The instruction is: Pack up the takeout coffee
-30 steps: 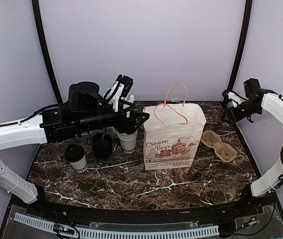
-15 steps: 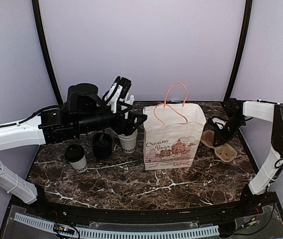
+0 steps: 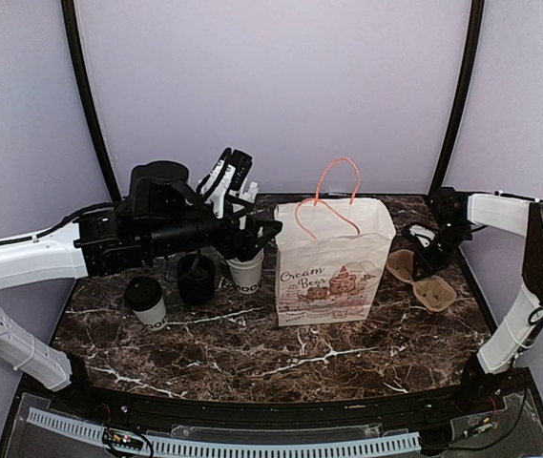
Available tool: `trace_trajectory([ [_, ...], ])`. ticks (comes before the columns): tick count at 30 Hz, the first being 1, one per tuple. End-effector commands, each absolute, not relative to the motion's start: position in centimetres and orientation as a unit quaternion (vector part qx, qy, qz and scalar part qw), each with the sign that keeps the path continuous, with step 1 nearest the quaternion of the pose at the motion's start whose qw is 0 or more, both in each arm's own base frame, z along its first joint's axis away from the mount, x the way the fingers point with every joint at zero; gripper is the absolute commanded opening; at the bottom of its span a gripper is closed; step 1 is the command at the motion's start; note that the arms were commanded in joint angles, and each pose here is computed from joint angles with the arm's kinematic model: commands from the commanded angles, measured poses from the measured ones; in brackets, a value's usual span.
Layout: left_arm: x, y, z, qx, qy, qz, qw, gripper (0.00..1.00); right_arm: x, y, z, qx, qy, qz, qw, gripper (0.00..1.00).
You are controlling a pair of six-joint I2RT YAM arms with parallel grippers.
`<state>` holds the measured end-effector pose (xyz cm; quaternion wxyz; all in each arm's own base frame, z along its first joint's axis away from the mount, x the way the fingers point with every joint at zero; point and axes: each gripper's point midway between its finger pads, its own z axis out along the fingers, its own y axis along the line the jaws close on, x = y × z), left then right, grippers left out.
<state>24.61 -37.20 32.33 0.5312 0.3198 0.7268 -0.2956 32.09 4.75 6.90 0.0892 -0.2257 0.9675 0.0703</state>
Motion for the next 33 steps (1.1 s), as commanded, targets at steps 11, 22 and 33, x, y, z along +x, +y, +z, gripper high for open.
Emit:
trace_trajectory([
  [11, 24.3, -36.3, 33.0, 0.311, 0.722, -0.3, 0.541, 0.82, 31.9, 3.4, 5.2, -0.212, 0.975, 0.032, 0.063, 0.38],
  [22, 24.4, -36.2, 32.7, 0.311, 0.724, -0.294, 0.541, 0.82, 32.4, 3.7, 5.0, -0.213, 0.975, 0.04, 0.058, 0.21],
  [33, 25.1, -36.0, 33.5, 0.314, 0.719, -0.281, 0.553, 0.82, 34.2, 4.0, 14.3, -0.221, 0.959, 0.027, 0.175, 0.17],
])
